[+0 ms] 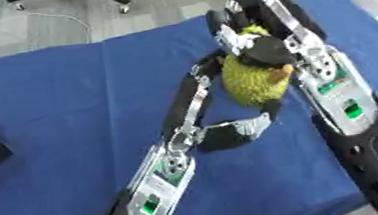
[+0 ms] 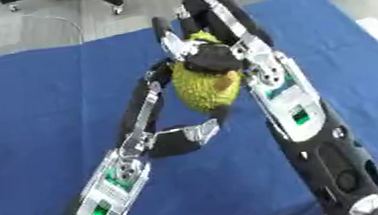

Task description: Pick up the objects with one hand, pass them to the other hand, and then place them into the box on the other side of the table.

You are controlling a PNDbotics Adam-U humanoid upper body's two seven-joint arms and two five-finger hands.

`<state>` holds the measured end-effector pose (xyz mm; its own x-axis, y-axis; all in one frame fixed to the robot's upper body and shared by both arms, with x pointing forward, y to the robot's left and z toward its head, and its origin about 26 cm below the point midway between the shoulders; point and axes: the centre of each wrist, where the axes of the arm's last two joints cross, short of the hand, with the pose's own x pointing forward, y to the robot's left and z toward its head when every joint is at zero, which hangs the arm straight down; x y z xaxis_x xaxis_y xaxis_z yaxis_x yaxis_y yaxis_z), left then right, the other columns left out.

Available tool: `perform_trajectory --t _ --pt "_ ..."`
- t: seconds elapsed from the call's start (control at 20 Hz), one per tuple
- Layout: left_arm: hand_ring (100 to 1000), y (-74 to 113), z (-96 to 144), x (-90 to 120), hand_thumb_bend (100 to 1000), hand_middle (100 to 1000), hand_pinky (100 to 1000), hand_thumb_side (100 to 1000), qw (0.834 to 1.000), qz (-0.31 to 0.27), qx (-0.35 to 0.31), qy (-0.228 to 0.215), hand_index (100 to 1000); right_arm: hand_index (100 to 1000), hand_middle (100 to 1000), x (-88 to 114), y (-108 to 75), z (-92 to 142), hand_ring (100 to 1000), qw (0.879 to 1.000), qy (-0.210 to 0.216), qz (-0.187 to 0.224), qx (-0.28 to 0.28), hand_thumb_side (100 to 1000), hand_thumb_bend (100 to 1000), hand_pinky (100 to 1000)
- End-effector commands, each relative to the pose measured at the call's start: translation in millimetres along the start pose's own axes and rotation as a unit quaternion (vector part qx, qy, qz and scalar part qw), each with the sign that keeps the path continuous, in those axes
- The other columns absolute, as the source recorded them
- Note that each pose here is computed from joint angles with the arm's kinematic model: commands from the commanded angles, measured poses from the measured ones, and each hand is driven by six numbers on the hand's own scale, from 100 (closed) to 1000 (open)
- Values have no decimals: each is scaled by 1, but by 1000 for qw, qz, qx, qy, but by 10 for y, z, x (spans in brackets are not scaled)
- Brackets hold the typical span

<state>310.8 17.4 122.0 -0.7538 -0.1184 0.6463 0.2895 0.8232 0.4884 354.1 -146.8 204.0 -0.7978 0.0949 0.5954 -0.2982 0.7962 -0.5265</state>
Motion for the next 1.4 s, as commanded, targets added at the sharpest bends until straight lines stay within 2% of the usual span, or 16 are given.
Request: perform_trajectory --t 0.05,0.15,0.25,0.4,0.45,0.7,0.75,0.85,0.9,0.95,1.0,1.05,1.15,1.2,1.4 --pt "415 -30 -101 117 100 402 523 226 1000 21 -1 -12 675 153 100 114 -31 -90 100 1000 -25 2 0 384 100 208" --pt "308 -7 -106 114 100 288 407 307 1000 26 16 1 570 153 100 112 -32 -87 100 1000 -24 3 0 382 100 208" --pt "210 28 -119 117 100 185 286 492 999 30 40 15 475 154 100 113 -33 -86 100 1000 -24 3 0 380 100 209" --pt "130 97 -151 145 100 100 184 484 996 35 79 30 401 155 100 114 -35 -84 100 1000 -23 4 2 376 100 211" --pt "109 117 -162 155 100 100 160 480 995 37 92 33 379 157 100 114 -35 -83 100 1000 -22 4 2 372 100 212" --pt "100 176 -166 169 100 100 132 483 989 37 142 38 353 199 100 112 -42 -71 140 1000 -15 9 16 378 100 253" --pt "100 186 -160 166 100 100 134 485 987 35 150 38 352 291 100 114 -51 -65 203 1000 -13 13 21 361 100 311" --pt "100 213 -142 158 100 100 139 486 985 29 166 37 354 414 100 129 -102 -49 303 999 -9 32 36 335 100 407" --pt "100 231 -129 152 100 100 144 487 984 26 175 37 354 531 229 146 -158 -38 419 998 -7 47 42 226 100 517" --pt "100 249 -116 148 100 100 145 488 982 23 183 36 355 617 330 167 -228 -24 496 997 -5 65 46 164 100 594" --pt "100 272 -102 143 100 100 147 488 981 20 189 36 355 743 474 191 -315 -7 616 995 -2 84 49 140 100 700" --pt "100 296 -88 138 100 100 149 487 980 18 194 37 356 794 533 221 -417 15 677 993 2 104 51 291 100 744" --pt "100 332 -67 133 100 100 153 485 979 16 198 38 357 849 611 259 -564 59 737 990 13 134 49 578 100 788" --pt "101 347 -59 131 100 100 155 482 980 16 197 38 358 856 619 276 -628 82 739 988 21 146 46 617 100 791" --pt "104 438 -20 112 100 100 163 476 982 6 185 38 359 869 665 346 -844 185 754 979 50 195 9 628 100 805"
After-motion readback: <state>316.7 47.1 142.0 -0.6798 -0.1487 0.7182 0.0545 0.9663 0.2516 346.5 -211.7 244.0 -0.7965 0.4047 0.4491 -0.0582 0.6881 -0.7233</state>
